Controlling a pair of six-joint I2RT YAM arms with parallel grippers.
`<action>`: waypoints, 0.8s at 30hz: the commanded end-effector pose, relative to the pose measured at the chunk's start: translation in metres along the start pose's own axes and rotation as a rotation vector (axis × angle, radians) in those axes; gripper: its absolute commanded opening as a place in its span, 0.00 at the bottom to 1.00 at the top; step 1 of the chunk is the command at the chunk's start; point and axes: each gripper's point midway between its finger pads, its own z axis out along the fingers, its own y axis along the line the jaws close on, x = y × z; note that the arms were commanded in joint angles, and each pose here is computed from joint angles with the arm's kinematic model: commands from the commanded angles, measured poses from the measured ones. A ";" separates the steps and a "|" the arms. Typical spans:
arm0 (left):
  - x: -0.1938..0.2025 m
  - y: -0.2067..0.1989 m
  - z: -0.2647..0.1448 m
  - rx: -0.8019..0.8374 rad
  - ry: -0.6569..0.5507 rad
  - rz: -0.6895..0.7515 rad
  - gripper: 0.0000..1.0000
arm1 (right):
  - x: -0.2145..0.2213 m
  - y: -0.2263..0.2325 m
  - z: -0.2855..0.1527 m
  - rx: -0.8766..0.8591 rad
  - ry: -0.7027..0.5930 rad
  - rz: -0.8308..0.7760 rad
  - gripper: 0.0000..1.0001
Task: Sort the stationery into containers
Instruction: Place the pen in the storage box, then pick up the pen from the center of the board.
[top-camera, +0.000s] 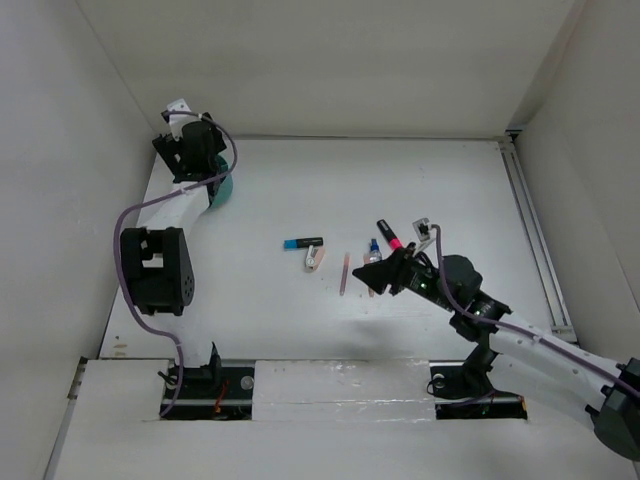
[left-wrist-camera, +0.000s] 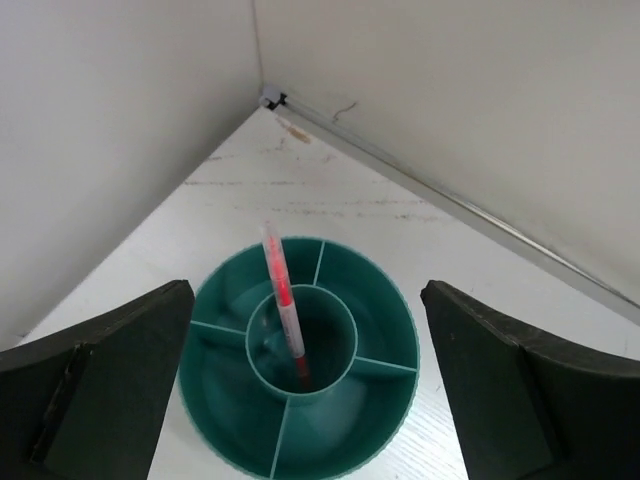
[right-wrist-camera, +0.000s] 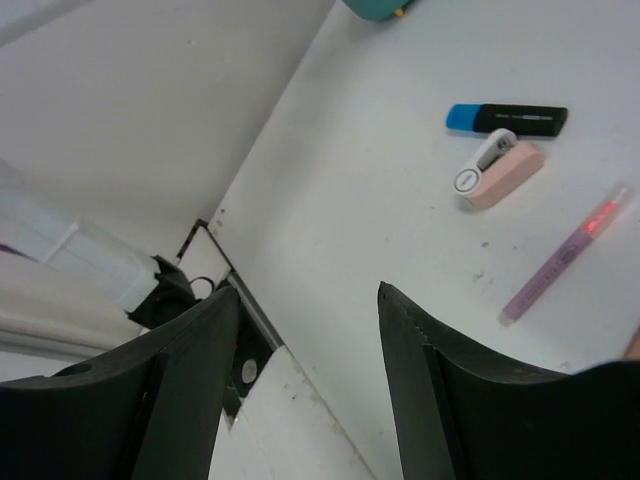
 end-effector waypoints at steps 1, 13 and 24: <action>-0.068 -0.009 -0.024 0.050 -0.101 -0.080 1.00 | -0.020 0.002 0.008 0.055 -0.043 -0.034 0.64; -0.161 -0.056 -0.141 0.422 0.146 -0.238 1.00 | -0.013 -0.094 0.031 0.570 0.168 -0.069 0.59; -0.054 0.024 -0.236 0.418 0.260 -0.203 1.00 | 0.002 -0.143 0.067 0.818 0.287 -0.132 0.54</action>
